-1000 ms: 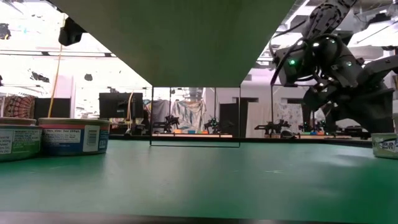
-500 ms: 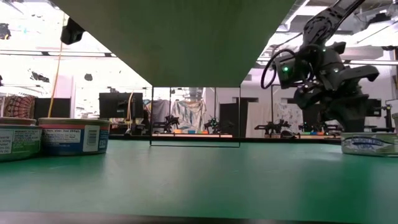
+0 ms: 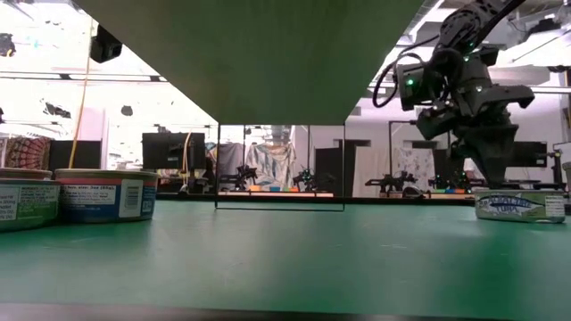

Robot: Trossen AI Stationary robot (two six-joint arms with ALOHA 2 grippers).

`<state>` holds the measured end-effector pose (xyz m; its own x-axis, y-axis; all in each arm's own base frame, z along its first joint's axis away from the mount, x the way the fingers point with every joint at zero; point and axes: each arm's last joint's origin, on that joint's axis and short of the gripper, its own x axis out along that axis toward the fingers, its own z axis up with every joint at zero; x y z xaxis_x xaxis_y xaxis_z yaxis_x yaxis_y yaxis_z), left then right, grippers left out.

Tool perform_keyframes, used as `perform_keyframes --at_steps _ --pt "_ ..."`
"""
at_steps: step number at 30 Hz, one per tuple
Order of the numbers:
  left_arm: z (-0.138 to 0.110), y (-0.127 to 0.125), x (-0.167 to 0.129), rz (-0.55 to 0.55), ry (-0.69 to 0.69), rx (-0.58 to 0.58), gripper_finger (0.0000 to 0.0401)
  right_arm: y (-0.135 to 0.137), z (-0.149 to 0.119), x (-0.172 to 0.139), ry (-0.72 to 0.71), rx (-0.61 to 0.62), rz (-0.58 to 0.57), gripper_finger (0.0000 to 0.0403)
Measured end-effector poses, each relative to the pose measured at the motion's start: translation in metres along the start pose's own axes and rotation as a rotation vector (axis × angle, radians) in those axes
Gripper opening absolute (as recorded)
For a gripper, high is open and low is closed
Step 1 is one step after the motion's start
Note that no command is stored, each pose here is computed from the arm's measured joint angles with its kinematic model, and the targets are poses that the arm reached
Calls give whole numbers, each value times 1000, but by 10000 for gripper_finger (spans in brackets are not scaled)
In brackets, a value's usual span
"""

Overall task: Stack canned seafood by type on shelf
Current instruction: Stack the green tuna can on top of the blue tuna cans on the shelf

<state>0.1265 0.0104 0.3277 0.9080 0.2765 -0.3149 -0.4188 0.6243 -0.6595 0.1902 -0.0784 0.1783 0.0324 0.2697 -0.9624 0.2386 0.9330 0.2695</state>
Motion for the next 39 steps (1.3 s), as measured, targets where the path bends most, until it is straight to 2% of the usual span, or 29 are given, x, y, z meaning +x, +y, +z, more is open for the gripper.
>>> perform_keyframes --at_steps 5,8,12,20,22,27,35,39 --pt "1 1 0 20 -22 31 199 -4 3 12 1 0 -6 126" --pt "1 1 0 22 -23 34 199 -6 1 18 25 -1 1 135" --pt "1 1 0 24 -25 51 199 -7 1 19 15 -7 6 113" --pt "1 1 0 29 -30 78 199 -30 -4 13 -21 103 21 15" --pt "1 1 0 32 -33 78 199 -36 -5 11 -29 132 14 13" --pt "1 1 0 32 -34 78 199 -49 -10 7 -45 204 26 37" --pt "1 1 0 32 -34 76 199 -66 -12 -7 -89 337 5 18" --pt "1 1 0 31 -34 75 199 -68 -11 -17 -92 351 5 33"
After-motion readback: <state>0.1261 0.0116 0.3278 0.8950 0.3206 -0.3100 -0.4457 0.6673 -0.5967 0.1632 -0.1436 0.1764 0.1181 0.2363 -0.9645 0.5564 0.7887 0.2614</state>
